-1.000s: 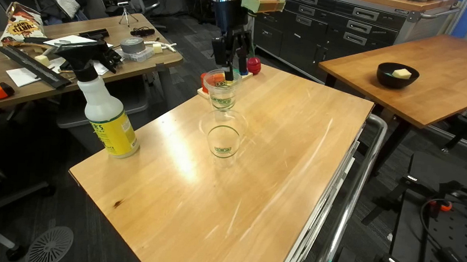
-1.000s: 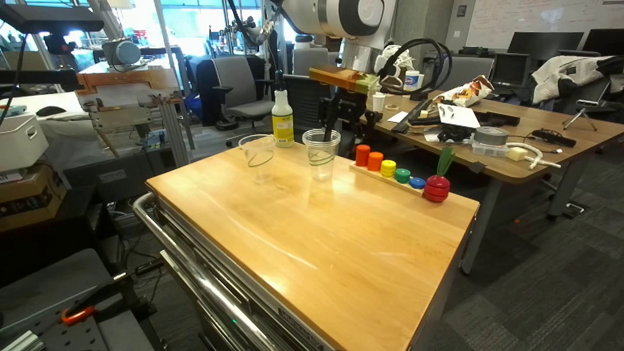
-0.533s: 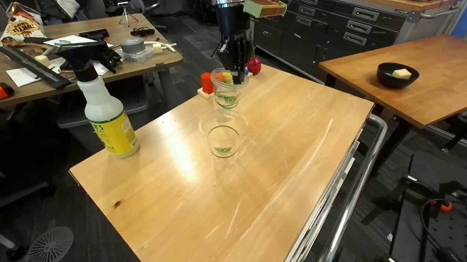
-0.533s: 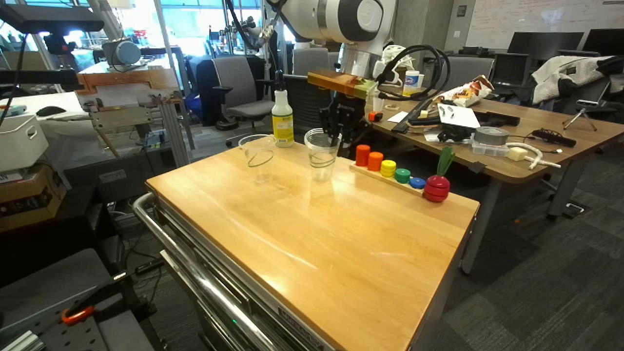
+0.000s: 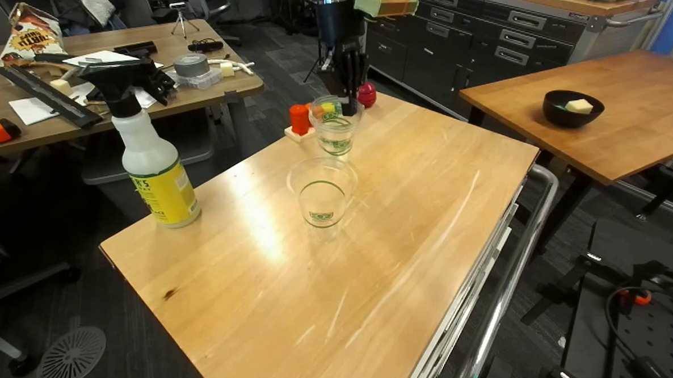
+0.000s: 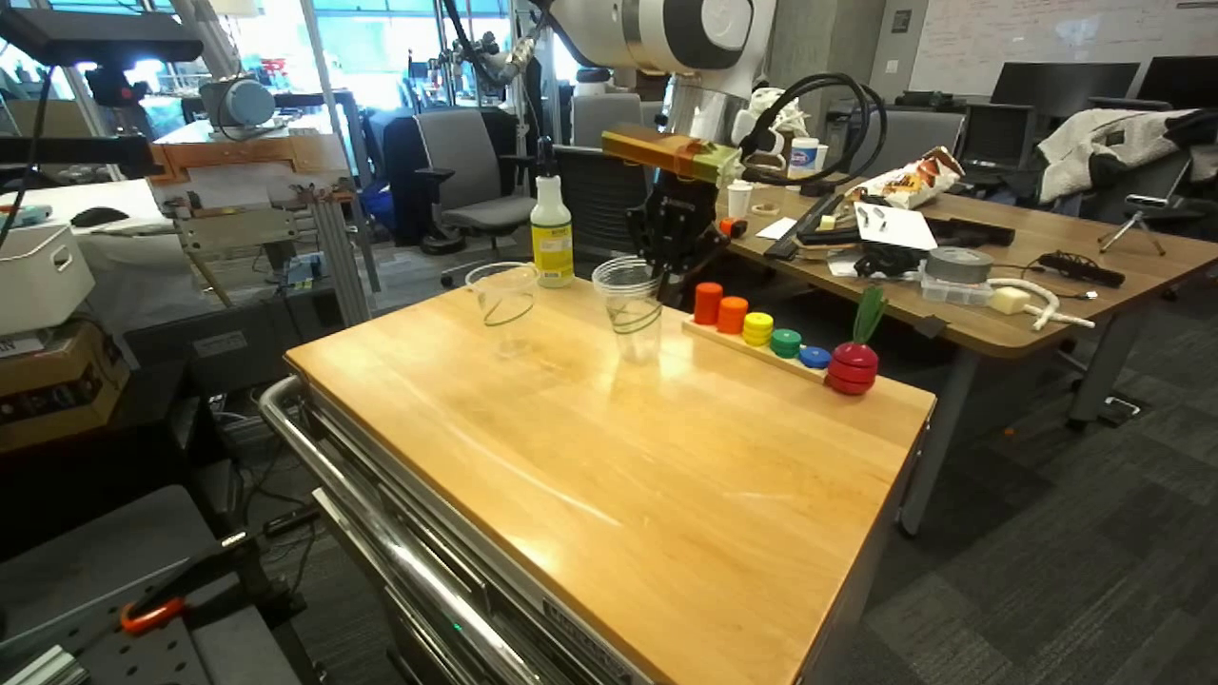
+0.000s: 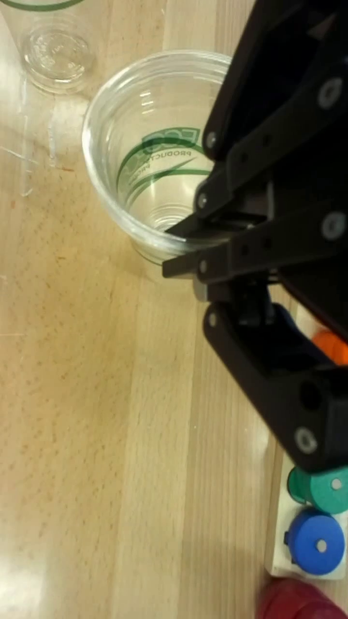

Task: Put the cups into one another

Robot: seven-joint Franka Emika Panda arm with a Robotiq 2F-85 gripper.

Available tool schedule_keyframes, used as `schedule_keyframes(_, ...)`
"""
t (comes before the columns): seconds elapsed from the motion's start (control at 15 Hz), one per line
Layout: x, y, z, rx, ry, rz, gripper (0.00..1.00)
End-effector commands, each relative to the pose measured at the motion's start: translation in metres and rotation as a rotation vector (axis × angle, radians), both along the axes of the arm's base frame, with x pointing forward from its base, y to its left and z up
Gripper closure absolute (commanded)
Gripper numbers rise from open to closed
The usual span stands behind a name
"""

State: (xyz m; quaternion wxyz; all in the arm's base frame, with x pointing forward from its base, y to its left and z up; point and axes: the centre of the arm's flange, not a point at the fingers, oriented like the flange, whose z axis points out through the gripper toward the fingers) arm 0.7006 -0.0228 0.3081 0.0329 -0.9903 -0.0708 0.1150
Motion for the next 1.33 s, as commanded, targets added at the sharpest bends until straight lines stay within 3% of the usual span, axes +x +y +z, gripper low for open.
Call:
schedule_keyframes(0.0, -0.013, -0.012, 0.036, -0.058, 0.059, -0.034, 0.91)
schedule_keyframes(0.2, -0.026, -0.017, 0.072, -0.080, 0.109, -0.037, 0.93)
schedule_keyframes(0.67, -0.056, 0.011, 0.145, 0.014, 0.280, 0.036, 0.94)
schedule_keyframes(1.27, -0.063, 0.088, 0.154, 0.226, 0.216, 0.132, 0.97)
